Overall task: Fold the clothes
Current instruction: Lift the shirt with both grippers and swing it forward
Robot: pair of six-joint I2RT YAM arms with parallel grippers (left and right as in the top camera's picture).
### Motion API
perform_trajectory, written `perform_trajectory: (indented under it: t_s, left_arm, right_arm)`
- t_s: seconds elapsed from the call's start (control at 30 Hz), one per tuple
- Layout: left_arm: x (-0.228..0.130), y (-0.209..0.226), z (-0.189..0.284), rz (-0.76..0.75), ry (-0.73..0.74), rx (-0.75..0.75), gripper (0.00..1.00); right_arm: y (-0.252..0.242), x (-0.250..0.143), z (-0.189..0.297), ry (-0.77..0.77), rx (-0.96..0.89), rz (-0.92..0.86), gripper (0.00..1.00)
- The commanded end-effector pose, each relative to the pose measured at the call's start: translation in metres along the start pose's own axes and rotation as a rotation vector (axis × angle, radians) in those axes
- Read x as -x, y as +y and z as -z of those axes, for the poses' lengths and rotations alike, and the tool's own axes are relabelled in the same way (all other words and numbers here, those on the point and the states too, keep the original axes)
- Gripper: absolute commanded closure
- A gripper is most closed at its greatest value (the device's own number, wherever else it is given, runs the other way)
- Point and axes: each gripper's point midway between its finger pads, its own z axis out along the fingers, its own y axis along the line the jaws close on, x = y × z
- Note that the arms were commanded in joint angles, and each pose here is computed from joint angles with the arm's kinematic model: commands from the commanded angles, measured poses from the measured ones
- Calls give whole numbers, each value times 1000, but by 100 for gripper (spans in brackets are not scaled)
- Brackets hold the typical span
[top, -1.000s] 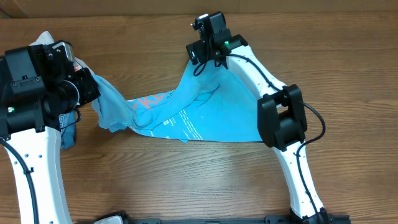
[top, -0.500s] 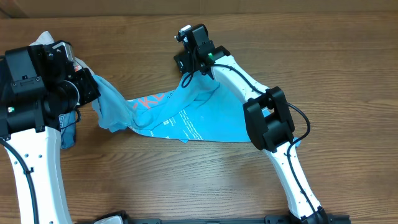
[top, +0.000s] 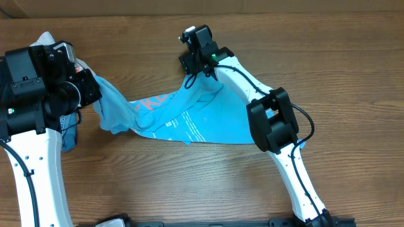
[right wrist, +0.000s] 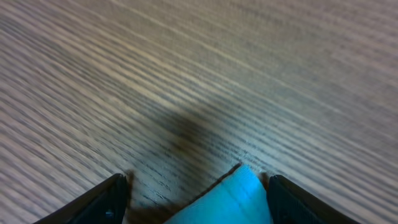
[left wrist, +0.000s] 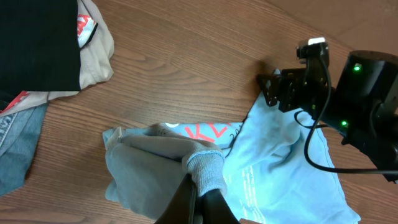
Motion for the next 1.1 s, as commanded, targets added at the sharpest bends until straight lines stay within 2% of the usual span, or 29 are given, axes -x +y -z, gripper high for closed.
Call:
perform_trajectory:
  t_s: [0.0, 0.1, 0.27, 0.43, 0.6, 0.77, 0.93, 1.07]
  left_arm:
    - [0, -2, -1, -24, 5, -16, 96]
    - [0, -2, -1, -24, 5, -16, 96]
    - [0, -2, -1, -24, 5, -16, 96]
    - [0, -2, -1, -32, 4, -16, 96]
    - [0, -2, -1, -32, 3, -16, 96]
    - [5, -4, 0, -38, -17, -24, 96]
    - [25, -11, 8, -65, -101, -46, 96]
    - [44, -24, 34, -93, -190, -64, 96]
  right_arm:
    - [-5, -26, -19, 56, -9, -16, 25]
    - [-5, -29, -21, 66, -9, -16, 32]
    - [-13, -25, -20, 55, -57, -15, 69]
    - [-24, -26, -16, 69, -108, -35, 83]
    - [-39, -7, 14, 74, -177, -85, 94]
    - [-60, 27, 70, 56, -211, -157, 96]
    - [-83, 61, 164, 31, -238, -193, 96]
    - [-110, 80, 258, -31, -310, -257, 96]
